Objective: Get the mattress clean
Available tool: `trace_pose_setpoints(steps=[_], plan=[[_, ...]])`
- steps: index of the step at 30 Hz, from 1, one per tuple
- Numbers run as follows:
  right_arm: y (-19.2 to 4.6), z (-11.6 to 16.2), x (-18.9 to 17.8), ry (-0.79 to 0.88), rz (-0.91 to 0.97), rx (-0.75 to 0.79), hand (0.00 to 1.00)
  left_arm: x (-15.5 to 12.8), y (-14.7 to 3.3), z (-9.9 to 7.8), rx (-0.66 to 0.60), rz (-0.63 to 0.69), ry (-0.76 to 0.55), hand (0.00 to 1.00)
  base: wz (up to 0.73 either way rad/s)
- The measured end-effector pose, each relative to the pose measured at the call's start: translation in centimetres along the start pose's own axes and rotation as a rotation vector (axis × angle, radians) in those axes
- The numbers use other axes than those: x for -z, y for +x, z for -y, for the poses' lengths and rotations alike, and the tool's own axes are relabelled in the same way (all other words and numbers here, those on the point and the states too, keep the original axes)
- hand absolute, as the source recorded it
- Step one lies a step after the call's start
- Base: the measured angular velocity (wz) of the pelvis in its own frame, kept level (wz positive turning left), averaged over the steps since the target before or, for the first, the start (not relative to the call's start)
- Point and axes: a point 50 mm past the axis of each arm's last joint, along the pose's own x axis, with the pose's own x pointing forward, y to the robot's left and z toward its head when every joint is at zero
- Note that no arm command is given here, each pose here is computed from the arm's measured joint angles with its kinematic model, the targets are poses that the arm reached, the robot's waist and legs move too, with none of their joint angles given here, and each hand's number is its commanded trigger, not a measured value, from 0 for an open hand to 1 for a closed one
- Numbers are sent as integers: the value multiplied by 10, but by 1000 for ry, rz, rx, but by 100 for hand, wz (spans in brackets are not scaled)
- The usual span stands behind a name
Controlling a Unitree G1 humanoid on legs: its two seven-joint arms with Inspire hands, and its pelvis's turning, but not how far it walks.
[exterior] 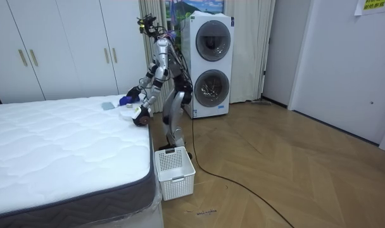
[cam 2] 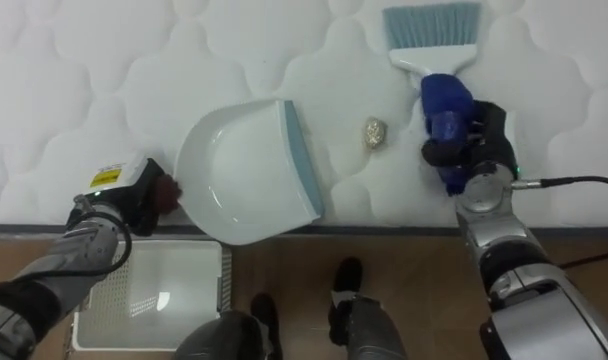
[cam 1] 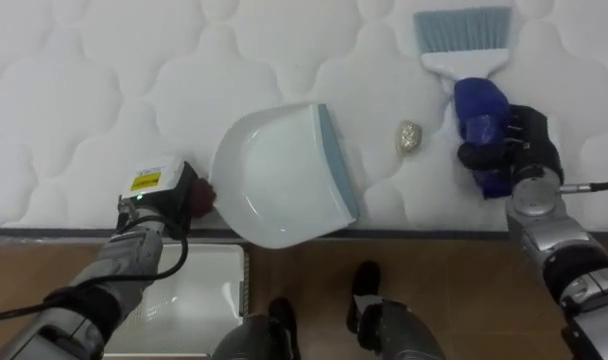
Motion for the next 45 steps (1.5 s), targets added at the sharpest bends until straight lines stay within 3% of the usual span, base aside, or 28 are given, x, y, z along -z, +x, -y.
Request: trace_pose_setpoints(steps=[28,37,45], plan=[[-2,-3,11,-29,-74,6,100,-3,2,-3,-8,11,17,100,0],[4,16,11,-264,-30,36,100,4,3,-12,-43,5,57,100,1],[18,59,-11,-647,71,147,100,9,4,-22,-87,-1,112,100,-2]])
